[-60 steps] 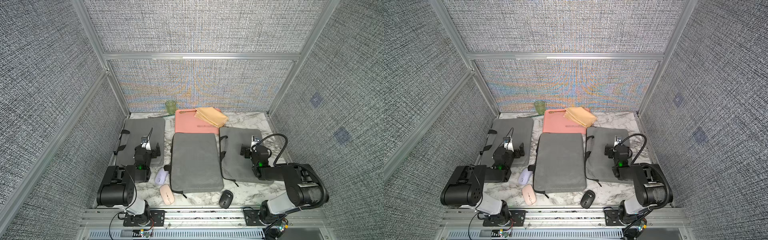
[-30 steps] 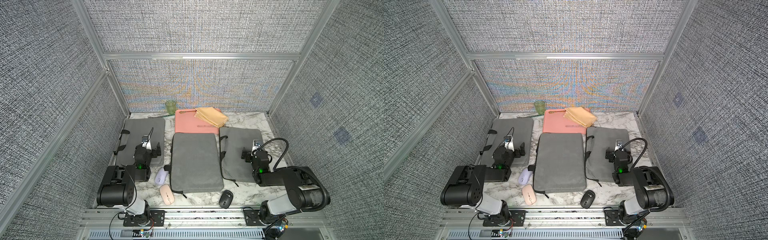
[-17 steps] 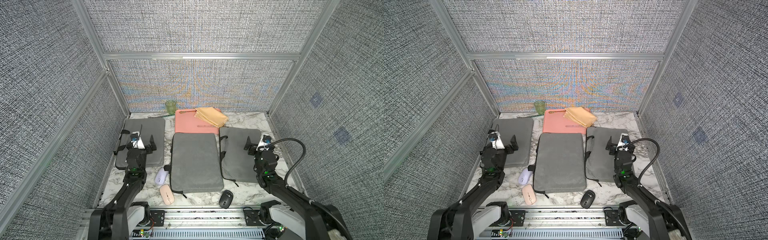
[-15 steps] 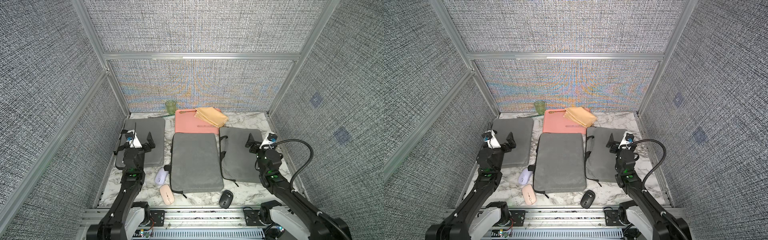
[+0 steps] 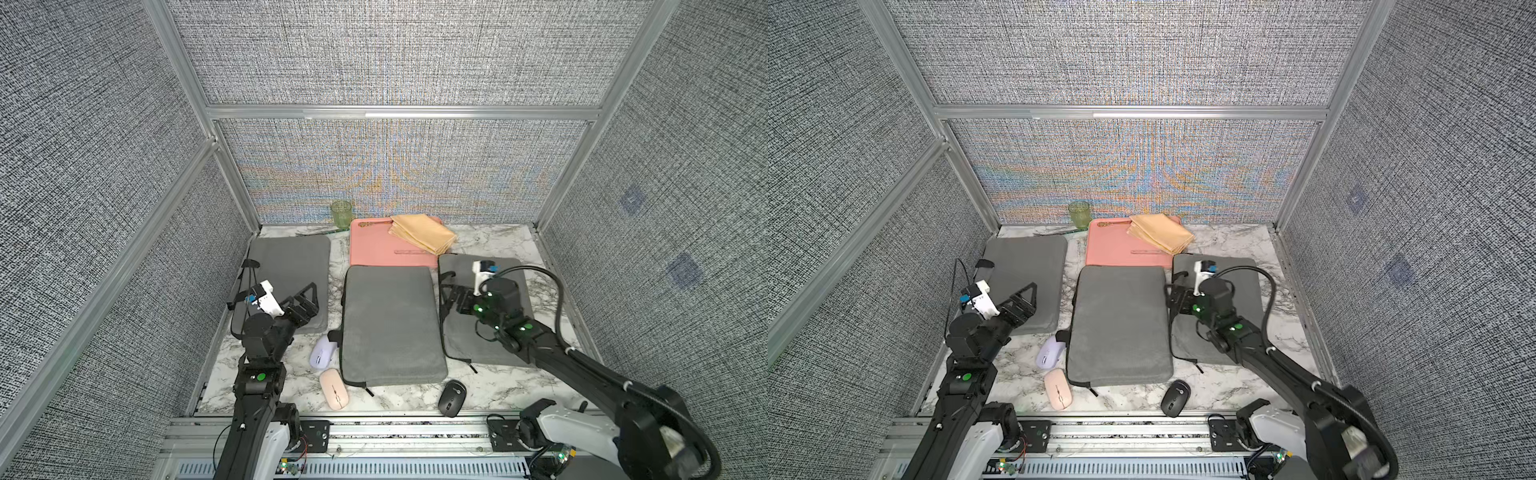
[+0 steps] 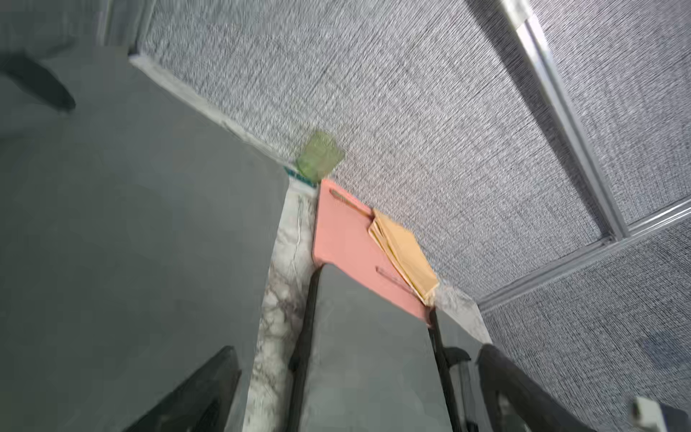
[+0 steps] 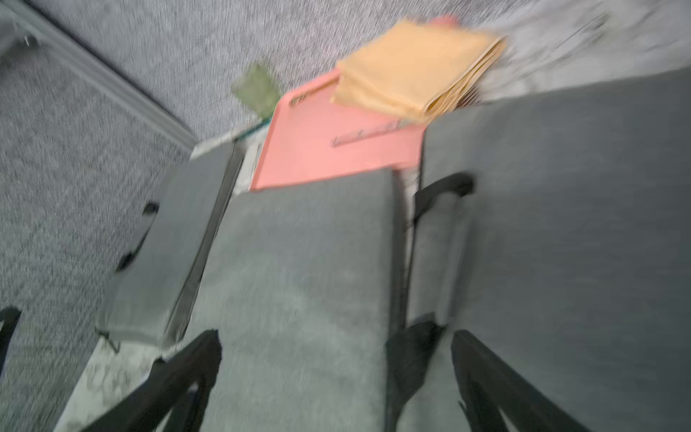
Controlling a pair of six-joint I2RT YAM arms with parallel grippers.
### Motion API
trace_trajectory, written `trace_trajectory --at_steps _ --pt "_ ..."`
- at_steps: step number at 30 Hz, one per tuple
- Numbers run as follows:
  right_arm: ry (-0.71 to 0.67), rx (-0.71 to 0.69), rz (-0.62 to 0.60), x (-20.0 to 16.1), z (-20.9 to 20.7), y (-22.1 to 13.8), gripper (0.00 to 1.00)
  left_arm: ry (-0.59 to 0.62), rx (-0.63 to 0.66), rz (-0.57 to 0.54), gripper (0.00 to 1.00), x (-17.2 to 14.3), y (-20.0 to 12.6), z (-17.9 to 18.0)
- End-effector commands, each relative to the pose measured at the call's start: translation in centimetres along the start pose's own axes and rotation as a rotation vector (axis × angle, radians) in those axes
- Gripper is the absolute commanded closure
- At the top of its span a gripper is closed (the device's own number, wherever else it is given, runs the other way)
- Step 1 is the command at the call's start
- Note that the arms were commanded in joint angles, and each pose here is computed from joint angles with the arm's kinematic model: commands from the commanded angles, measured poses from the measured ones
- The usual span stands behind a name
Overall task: Put the mouse into the laptop bag
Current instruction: Adjust the zippered laptop bag at the center of the board.
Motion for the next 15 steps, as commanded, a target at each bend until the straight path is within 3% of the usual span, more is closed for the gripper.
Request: trace_trajectory --at_steps 1,5,7,10,15 --pt "-0.019 -0.003 0.152 -2.8 2.5 3.0 0.04 -0.096 -0.033 0.072 0.01 -1.3 -0.4 0.3" --pt "-0.050 -0.015 0.296 -4.9 5.2 6.8 0.15 -0.115 0.042 0.150 0.00 -2.2 -0.9 0.7" --pt "-0.044 -0.019 0.330 -5.9 5.5 7.7 0.18 -0.131 0.074 0.216 0.06 -3.3 -0.5 1.6" --pt "-0.055 -0.068 0.339 -7.2 5.3 7.9 0.19 -0.150 0.080 0.310 0.17 -5.4 0.2 2.5" --pt "-0.060 -0.141 0.331 -8.2 4.7 7.0 0.20 -0.052 0.172 0.406 0.17 -7.9 1.3 2.7"
Point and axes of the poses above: each gripper's point midway between its finger pads, its own y axis out along the fingers, its own z axis along the line the jaws close on, x = y × z, the point moved 8 cm from there along -y, back along the fingers, and after that the axes turned 7 degrees about -y, right-handed, at the moved point
